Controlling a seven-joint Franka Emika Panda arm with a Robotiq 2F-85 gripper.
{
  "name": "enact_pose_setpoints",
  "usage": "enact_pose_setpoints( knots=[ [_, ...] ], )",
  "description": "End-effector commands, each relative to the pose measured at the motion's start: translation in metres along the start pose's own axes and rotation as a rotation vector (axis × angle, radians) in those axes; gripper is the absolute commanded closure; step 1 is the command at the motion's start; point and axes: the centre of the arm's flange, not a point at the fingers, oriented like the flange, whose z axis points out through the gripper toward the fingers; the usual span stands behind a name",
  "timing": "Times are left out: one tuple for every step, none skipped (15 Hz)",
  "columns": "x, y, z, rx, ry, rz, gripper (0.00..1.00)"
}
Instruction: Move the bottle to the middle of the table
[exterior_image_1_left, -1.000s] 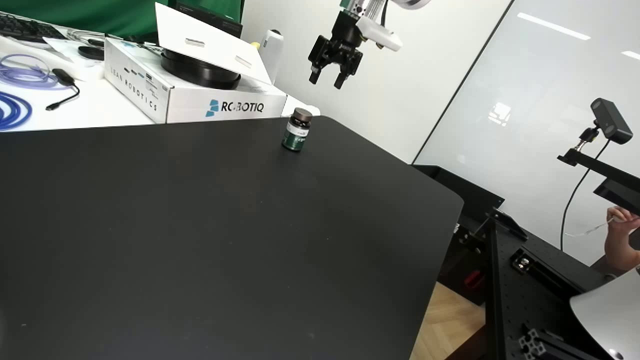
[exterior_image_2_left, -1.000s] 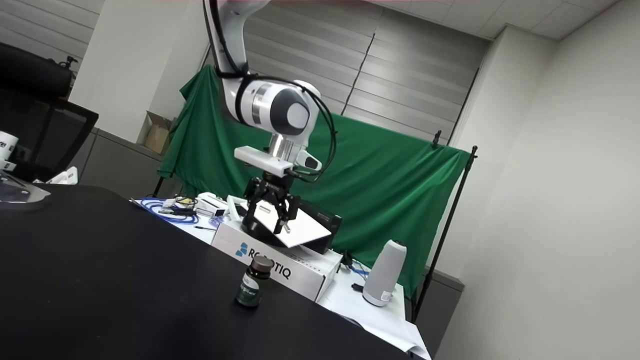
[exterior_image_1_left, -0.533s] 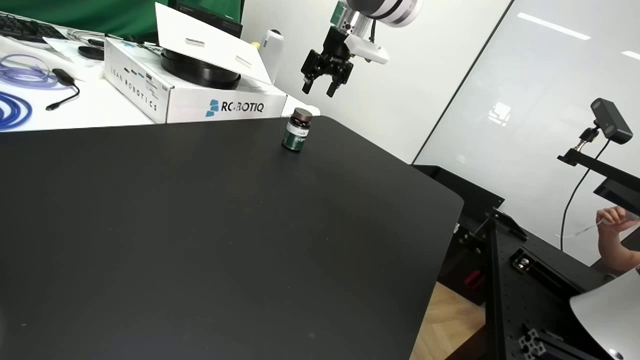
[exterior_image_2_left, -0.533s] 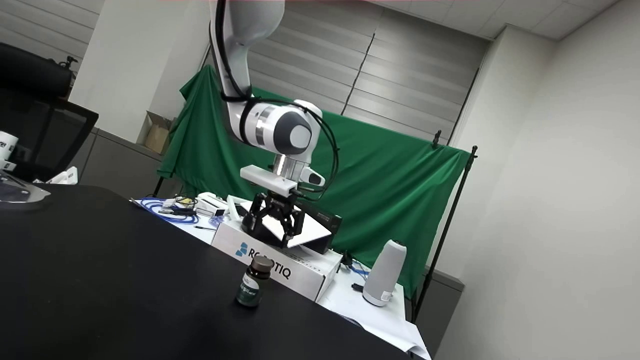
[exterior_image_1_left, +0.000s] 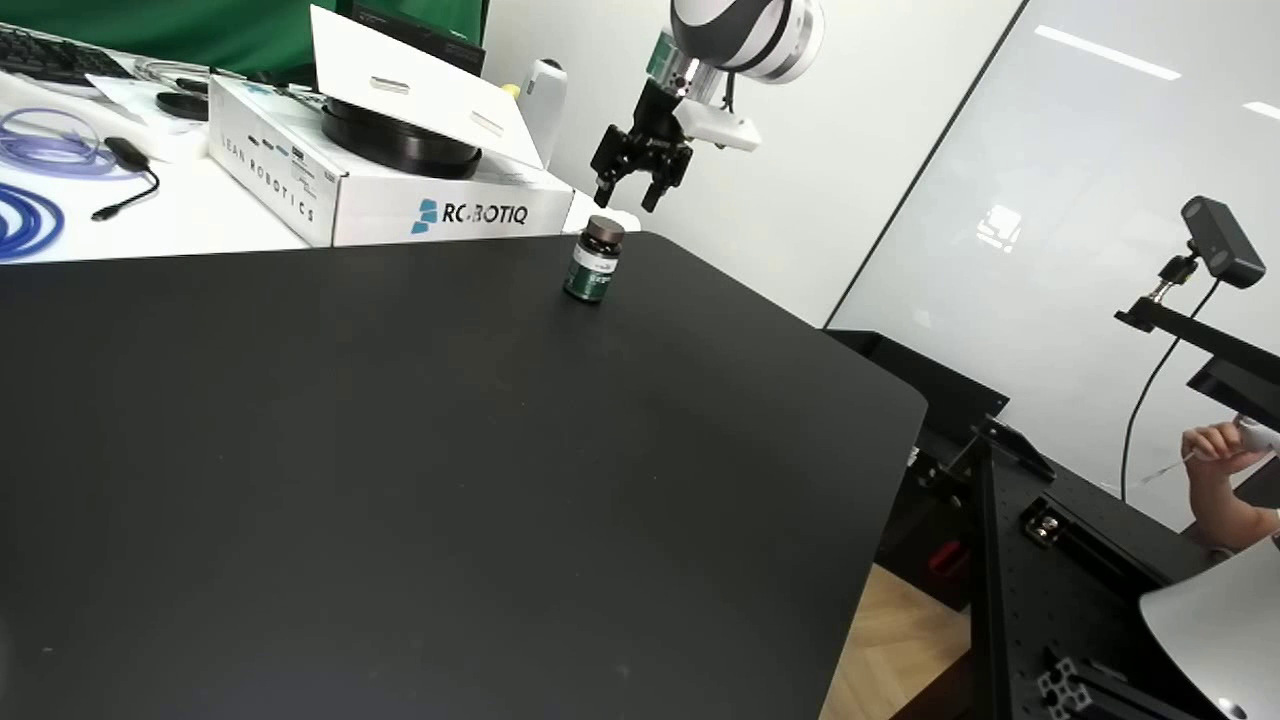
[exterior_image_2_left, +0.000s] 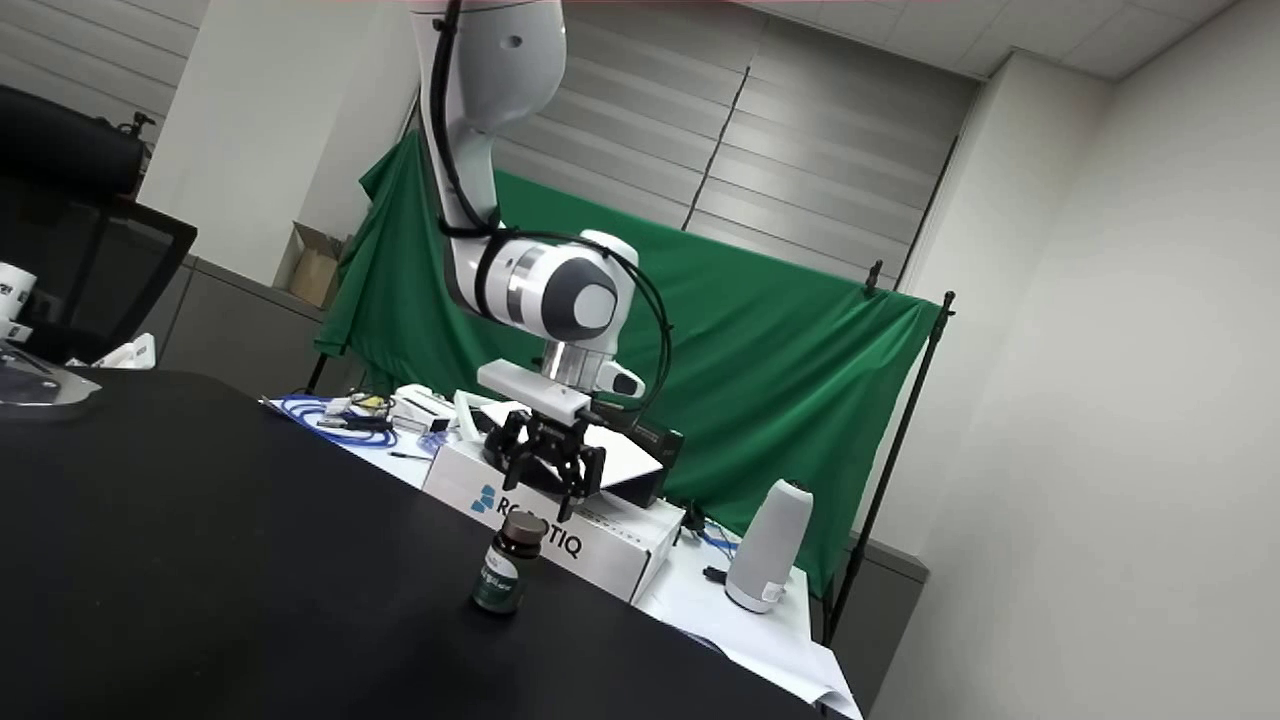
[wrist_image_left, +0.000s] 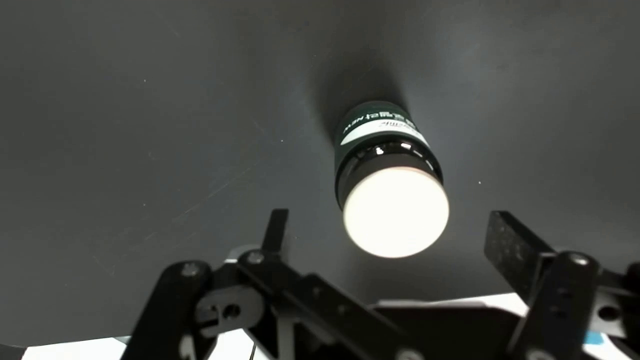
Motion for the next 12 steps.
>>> enact_pose_setpoints(
  knots=[
    [0.010, -0.002, 0.012, -0.010, 0.004, -0.006, 0.00],
    [0.010, -0.003, 0.015, -0.010, -0.001, -0.007, 0.00],
    [0.009, -0.003, 0.017, -0.011, -0.005, -0.007, 0.00],
    [0.008, -0.004, 0.020, -0.011, -0.009, -0.007, 0.00],
    [0.006, -0.005, 0.023, -0.013, -0.014, -0.007, 0.00],
    [0.006, -0.005, 0.025, -0.014, -0.016, -0.008, 0.00],
    [0.005, -0.006, 0.027, -0.013, -0.017, -0.009, 0.00],
    [0.004, -0.006, 0.029, -0.013, -0.016, -0.011, 0.00],
    [0.003, -0.006, 0.030, -0.010, -0.010, -0.003, 0.25],
    [0.003, -0.006, 0.032, -0.009, -0.005, -0.004, 0.25],
    [0.002, -0.006, 0.033, -0.007, 0.004, -0.003, 0.33],
    [0.002, -0.006, 0.034, -0.005, 0.014, -0.002, 0.40]
  ],
)
